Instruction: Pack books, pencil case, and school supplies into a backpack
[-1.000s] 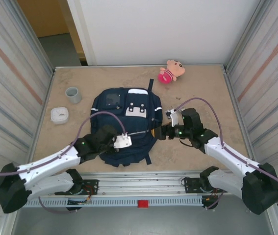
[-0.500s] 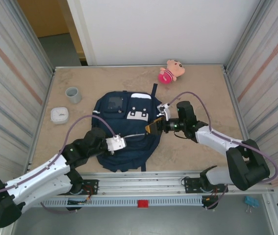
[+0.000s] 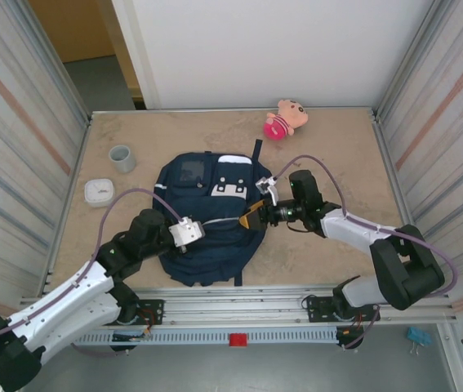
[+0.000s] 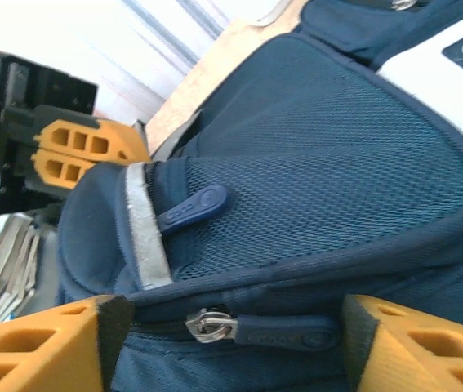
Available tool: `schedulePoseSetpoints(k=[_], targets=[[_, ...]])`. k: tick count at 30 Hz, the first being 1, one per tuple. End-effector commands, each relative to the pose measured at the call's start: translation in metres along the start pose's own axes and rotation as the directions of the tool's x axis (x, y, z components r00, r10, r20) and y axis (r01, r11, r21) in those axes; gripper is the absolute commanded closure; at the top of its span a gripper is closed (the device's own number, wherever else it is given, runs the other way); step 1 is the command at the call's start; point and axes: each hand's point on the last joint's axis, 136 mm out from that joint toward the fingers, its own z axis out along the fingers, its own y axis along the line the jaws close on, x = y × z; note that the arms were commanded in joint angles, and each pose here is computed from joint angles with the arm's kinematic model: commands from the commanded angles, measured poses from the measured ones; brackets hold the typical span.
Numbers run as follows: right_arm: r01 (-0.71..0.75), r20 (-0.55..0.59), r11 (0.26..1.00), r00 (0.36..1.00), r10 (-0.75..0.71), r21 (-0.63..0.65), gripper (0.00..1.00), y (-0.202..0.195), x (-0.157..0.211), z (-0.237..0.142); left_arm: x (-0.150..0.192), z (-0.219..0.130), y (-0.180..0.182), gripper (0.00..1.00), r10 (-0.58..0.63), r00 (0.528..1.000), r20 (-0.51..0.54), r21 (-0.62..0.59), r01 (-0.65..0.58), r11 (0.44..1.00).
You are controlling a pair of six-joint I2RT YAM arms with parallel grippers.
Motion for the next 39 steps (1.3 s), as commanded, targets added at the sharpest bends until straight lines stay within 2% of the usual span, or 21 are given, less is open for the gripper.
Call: schedulePoseSetpoints(k=[1, 5, 8, 10, 12, 14, 19, 25, 28, 33, 35, 39], targets=[[0.057, -0.041, 0.988, 0.997, -0.063, -0.146, 0.43, 0.041, 0.002, -0.005, -0.050, -0.010, 0.018, 1.00, 0.012, 0.983, 0.182, -0.045, -0.004, 0.999], [0.052, -0.089, 0.971, 0.993, -0.075, -0.234, 0.52, 0.074, 0.018, -0.021, -0.045, -0.006, 0.021, 1.00, 0.008, 0.989, 0.148, -0.052, 0.000, 0.999], [0.055, -0.096, 0.975, 0.992, -0.077, -0.215, 0.54, 0.083, 0.026, -0.034, -0.045, -0.006, 0.022, 1.00, 0.006, 0.989, 0.147, -0.055, 0.002, 0.999], [0.065, -0.071, 0.984, 0.994, -0.078, -0.166, 0.51, 0.078, 0.024, -0.040, -0.045, -0.006, 0.021, 1.00, 0.006, 0.988, 0.152, -0.051, 0.002, 0.999], [0.073, -0.044, 0.996, 0.996, -0.076, -0.055, 0.38, 0.061, 0.020, -0.042, -0.047, -0.006, 0.020, 1.00, 0.007, 0.987, 0.159, -0.047, 0.000, 0.999], [0.080, -0.032, 0.996, 0.996, -0.079, 0.040, 0.34, 0.045, 0.014, -0.042, -0.047, -0.006, 0.020, 1.00, 0.005, 0.987, 0.163, -0.046, 0.002, 0.999], [0.088, -0.066, 0.995, 0.994, -0.085, 0.052, 0.34, 0.044, 0.008, -0.028, -0.049, -0.007, 0.021, 1.00, 0.007, 0.986, 0.169, -0.049, 0.001, 0.999], [0.127, -0.127, 0.983, 0.986, -0.110, 0.134, 0.34, 0.042, 0.017, -0.008, -0.050, -0.008, 0.021, 1.00, 0.005, 0.985, 0.172, -0.047, 0.003, 0.999], [0.138, -0.141, 0.965, 0.984, -0.108, 0.222, 0.37, 0.030, 0.017, -0.005, -0.053, -0.009, 0.021, 1.00, 0.003, 0.984, 0.181, -0.043, 0.005, 0.999], [0.143, -0.140, 0.951, 0.984, -0.107, 0.275, 0.57, 0.023, 0.014, -0.005, -0.054, -0.009, 0.021, 1.00, -0.001, 0.983, 0.185, -0.039, 0.008, 0.999], [0.150, -0.140, 0.948, 0.984, -0.114, 0.281, 0.61, 0.026, 0.013, -0.006, -0.056, -0.010, 0.021, 1.00, -0.003, 0.982, 0.189, -0.040, 0.011, 0.999], [0.157, -0.141, 0.949, 0.983, -0.122, 0.274, 0.63, 0.029, 0.013, -0.006, -0.057, -0.010, 0.021, 1.00, -0.005, 0.980, 0.197, -0.038, 0.013, 0.999]])
